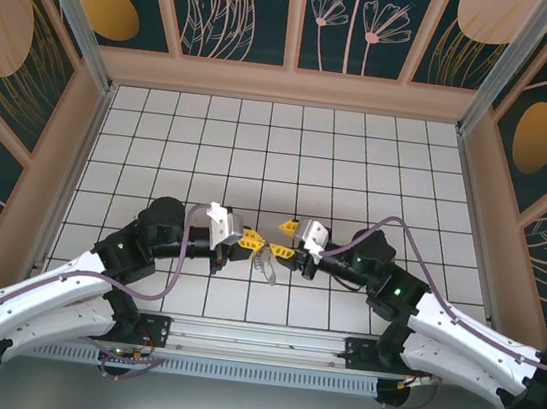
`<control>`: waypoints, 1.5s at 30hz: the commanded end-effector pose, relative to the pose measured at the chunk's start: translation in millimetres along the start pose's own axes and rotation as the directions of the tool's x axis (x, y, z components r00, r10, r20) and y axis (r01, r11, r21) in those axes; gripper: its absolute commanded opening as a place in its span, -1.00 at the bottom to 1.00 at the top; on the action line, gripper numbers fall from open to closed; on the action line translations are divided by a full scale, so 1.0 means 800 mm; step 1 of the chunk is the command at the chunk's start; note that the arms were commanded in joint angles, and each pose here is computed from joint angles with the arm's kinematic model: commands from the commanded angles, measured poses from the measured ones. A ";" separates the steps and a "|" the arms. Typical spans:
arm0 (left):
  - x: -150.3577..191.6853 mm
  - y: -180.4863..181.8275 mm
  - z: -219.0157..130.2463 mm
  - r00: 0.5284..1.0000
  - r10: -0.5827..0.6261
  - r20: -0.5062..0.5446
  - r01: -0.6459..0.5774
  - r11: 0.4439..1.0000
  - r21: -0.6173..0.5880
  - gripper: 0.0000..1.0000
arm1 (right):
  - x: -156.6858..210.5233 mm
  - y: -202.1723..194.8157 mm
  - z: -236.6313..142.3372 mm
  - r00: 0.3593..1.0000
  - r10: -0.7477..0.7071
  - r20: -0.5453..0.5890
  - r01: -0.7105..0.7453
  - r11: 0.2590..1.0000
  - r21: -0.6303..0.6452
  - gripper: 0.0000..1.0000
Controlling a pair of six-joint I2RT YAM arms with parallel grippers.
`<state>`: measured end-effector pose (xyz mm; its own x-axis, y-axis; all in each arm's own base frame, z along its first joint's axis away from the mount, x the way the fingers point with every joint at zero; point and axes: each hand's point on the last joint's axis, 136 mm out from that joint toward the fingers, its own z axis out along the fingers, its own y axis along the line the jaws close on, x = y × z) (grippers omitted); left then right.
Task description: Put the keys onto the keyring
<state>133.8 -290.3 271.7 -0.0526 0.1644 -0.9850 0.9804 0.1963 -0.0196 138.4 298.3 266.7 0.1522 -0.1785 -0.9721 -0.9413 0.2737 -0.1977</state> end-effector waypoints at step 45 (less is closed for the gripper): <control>-0.046 0.039 0.021 0.995 -0.038 0.093 0.035 0.999 0.031 -1.00 | -0.020 -0.035 0.009 0.994 0.109 0.032 -0.113 0.969 0.217 0.24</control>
<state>174.0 -305.6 289.6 -0.1119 0.1193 -0.9865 0.9753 0.2034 -0.0860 177.0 294.3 271.0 0.0359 -0.2065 -0.9778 -0.8352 0.5311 -0.1428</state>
